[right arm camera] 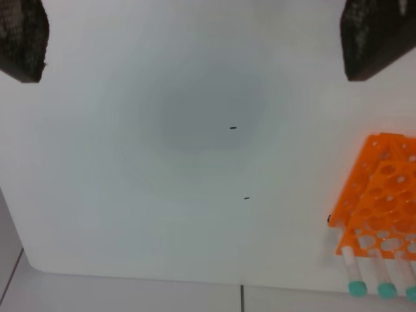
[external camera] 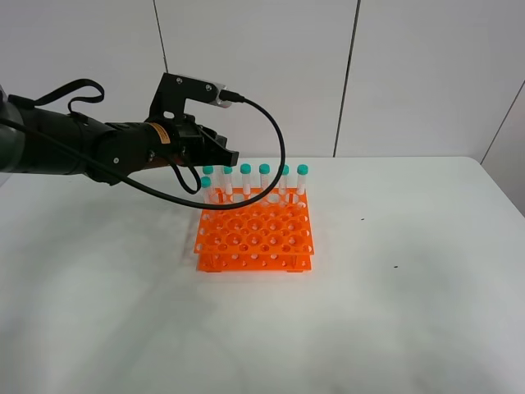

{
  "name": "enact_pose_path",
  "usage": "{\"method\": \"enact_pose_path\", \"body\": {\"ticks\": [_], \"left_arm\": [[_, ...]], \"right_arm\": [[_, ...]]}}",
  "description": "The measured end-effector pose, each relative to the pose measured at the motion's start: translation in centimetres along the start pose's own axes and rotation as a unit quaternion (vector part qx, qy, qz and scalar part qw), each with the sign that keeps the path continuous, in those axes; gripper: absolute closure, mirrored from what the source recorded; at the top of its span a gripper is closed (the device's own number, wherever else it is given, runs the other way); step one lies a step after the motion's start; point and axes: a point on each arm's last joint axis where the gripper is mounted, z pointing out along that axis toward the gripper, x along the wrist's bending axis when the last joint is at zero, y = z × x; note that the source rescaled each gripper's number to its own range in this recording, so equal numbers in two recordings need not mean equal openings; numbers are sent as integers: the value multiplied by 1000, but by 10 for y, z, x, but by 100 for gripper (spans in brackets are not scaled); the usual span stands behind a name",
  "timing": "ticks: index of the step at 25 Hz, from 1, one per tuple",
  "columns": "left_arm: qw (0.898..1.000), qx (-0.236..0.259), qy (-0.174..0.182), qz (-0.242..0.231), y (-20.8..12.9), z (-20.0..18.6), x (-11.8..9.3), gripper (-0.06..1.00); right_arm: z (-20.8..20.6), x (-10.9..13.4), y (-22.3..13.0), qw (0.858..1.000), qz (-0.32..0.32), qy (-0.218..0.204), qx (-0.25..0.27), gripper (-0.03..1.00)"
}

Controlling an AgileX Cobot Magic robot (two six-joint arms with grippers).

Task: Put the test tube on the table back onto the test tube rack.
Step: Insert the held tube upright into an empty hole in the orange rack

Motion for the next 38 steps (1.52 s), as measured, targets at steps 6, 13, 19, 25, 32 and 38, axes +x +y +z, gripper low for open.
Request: {"method": "enact_pose_path", "body": {"ticks": [6,13,19,25,32,38], "left_arm": [[1000,5,-6,12,-12,12,-1,94],[1000,10,-9,16,-20,20,-2,94],[999,17,-12,25,-26,25,-3,94],[999,34,-15,26,-40,34,-4,94],[998,46,-17,25,-51,42,-4,94],[998,56,-19,24,-61,48,-5,94]], "right_arm": [[0,0,0,1000,0,0,0,-3],[0,0,0,1000,0,0,0,-3],[0,0,0,1000,0,0,0,-3],[0,0,0,1000,0,0,0,-3],[0,0,0,1000,0,0,0,-3],[0,0,0,1000,0,0,0,-3]]}}
